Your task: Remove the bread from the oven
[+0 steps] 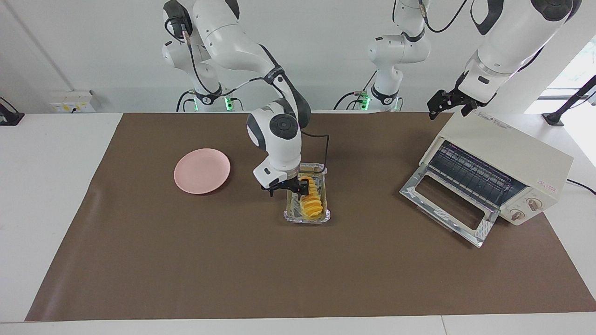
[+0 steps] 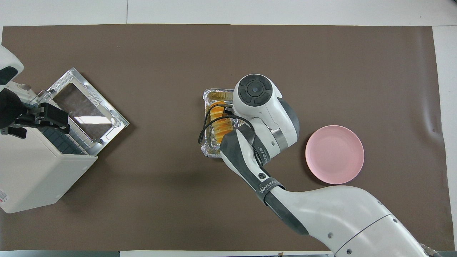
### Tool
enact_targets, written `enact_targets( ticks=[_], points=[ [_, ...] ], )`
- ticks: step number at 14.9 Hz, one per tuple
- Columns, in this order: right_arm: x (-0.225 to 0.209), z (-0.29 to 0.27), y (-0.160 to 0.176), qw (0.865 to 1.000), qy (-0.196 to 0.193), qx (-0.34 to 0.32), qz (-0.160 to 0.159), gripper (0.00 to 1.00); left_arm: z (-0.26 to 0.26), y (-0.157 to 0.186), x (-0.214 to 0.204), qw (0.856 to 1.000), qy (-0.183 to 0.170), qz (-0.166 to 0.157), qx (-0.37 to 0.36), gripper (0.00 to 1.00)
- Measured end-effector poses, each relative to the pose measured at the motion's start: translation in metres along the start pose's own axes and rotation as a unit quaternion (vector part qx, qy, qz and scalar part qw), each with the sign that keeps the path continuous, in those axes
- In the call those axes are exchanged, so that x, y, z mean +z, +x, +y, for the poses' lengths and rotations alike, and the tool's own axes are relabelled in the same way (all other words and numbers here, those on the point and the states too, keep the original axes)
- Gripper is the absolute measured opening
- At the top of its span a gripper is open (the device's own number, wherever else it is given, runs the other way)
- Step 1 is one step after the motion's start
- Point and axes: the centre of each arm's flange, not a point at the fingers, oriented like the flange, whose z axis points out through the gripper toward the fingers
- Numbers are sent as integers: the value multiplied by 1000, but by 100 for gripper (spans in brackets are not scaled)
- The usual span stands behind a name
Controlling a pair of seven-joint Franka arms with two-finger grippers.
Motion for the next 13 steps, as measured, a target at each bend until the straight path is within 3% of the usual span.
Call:
enact_targets(
  ticks=[3,6,11,12,13],
  points=[
    [1,1,1,1000,1,1,1,94,0,0,0,1000,0,0,0,100],
    [0,-1,1,1000,6,0,5,56,0,0,0,1000,0,0,0,100],
    [-4,-4,4,1000,16,0,17,7,0,0,0,1000,0,0,0,100],
    [-4,-3,5,1000,17,1,18,1,0,0,0,1000,0,0,0,100],
    [-6,-2,7,1000,18,3,19,1,0,0,0,1000,0,0,0,100]
  ],
)
